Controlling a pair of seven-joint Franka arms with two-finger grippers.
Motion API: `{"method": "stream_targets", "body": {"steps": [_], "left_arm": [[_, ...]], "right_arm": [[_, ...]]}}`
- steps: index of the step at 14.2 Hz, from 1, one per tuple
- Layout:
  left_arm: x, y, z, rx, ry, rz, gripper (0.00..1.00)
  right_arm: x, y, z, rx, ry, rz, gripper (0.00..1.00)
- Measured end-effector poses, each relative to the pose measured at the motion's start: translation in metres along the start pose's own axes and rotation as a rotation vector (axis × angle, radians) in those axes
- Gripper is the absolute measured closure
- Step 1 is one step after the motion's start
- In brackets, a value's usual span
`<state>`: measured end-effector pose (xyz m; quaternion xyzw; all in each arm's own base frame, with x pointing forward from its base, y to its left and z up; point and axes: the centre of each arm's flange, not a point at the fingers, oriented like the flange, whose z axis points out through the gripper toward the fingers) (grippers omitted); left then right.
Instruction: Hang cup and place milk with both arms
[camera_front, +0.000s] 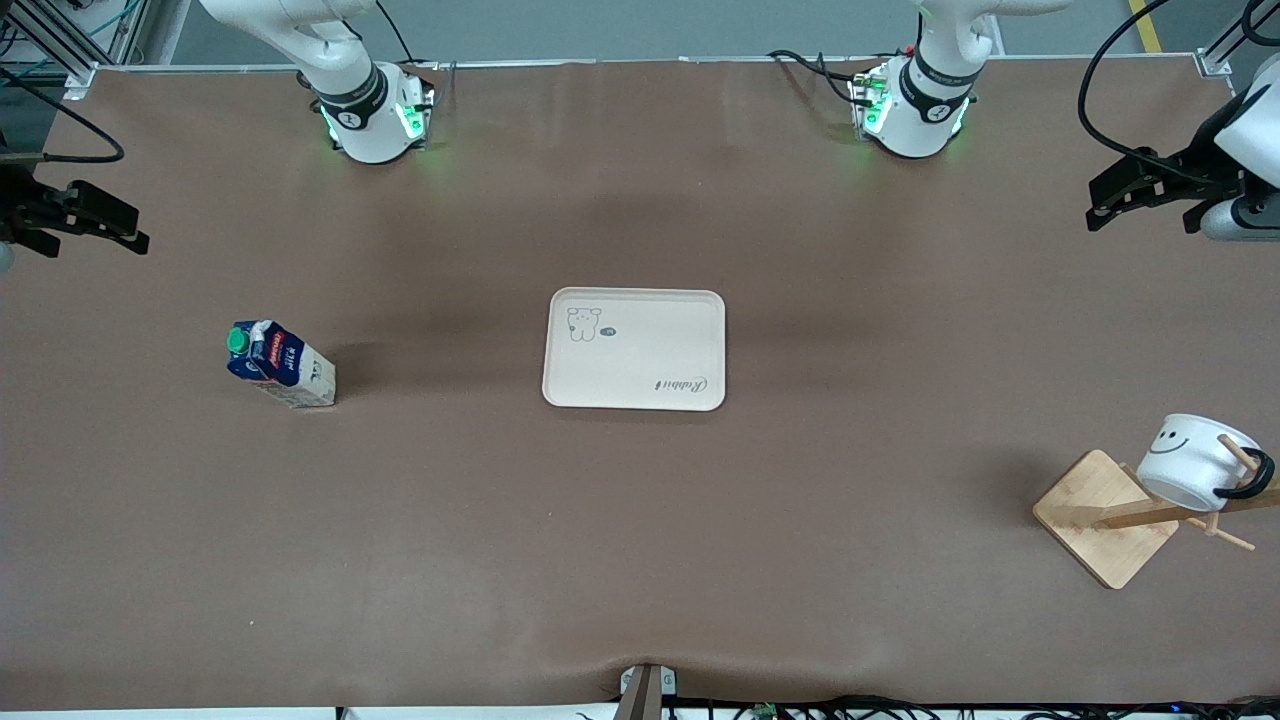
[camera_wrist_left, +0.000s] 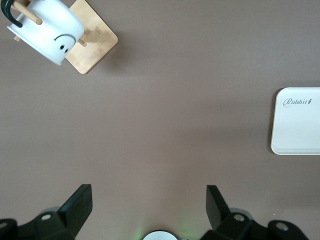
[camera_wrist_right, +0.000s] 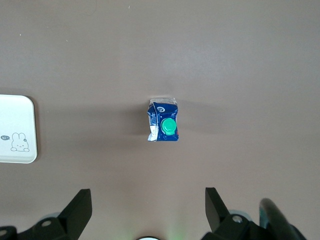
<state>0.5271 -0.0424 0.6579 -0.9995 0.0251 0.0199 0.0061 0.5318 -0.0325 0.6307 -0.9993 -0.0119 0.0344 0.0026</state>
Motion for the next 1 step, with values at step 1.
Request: {"method": "stream_targets", "body": {"steps": [1], "left_arm": [[0.0000,0.0002,0.0000,0.000,0.000,0.000,0.00]], "right_arm": [[0.0000,0.0000,0.0000,0.000,0.000,0.000,0.00]]}}
